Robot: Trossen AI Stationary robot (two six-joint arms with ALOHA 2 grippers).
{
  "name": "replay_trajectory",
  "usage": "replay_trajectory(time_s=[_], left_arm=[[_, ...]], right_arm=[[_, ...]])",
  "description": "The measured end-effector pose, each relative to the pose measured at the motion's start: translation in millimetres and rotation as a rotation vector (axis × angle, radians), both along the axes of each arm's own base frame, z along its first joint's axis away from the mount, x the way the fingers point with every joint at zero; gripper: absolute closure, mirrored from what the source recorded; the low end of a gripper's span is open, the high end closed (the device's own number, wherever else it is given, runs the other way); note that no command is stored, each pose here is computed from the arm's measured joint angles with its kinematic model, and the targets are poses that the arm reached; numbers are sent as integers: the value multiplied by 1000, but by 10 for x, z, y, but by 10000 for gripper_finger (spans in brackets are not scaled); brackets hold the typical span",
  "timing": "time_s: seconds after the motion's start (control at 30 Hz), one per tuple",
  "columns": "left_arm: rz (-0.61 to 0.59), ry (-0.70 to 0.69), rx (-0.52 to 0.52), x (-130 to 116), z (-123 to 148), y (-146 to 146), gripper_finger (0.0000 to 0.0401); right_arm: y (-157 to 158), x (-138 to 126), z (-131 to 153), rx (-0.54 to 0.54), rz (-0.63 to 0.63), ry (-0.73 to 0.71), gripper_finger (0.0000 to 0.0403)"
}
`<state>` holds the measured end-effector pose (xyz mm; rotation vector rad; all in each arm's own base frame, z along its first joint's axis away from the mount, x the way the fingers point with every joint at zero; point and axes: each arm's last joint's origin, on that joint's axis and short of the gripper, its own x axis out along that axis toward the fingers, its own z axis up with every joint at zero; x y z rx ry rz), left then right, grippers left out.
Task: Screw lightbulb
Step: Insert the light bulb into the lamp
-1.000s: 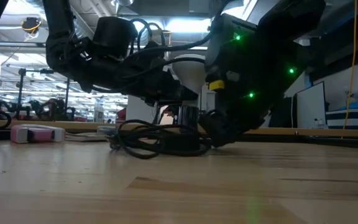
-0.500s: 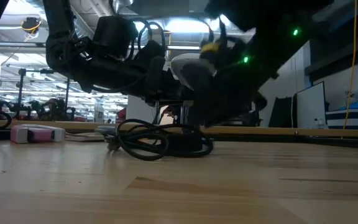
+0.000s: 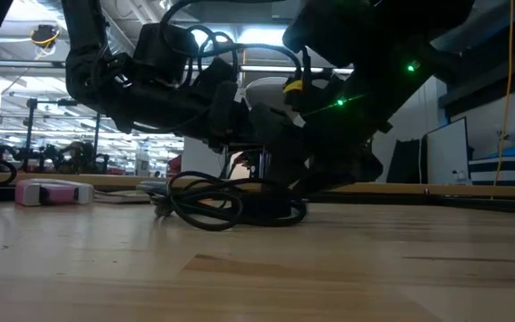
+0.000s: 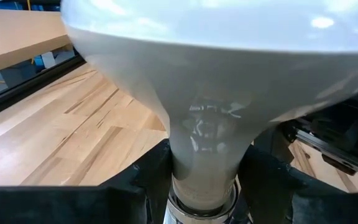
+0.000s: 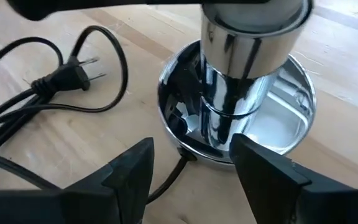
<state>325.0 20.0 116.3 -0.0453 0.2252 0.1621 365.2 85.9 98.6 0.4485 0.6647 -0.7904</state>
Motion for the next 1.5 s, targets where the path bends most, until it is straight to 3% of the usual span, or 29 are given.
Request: replay_trajectory(time_s=[0.37, 0.8, 0.97, 1.23, 1.5], left_arm=[[3, 0, 1, 0, 0, 1, 244], [2, 1, 7, 0, 0, 1, 244], [2, 0, 8, -1, 1, 1, 244], [1, -4, 7, 0, 4, 1, 244], [0, -27, 8, 2, 21, 1, 244]], right_arm=[[-89, -149, -88, 11, -69, 152, 178], [-143, -217, -96, -121, -121, 184, 178], [-60, -258, -13, -156, -97, 163, 178], [239, -323, 370, -112, -3, 33, 178], [409, -185, 429, -72, 83, -119, 178]])
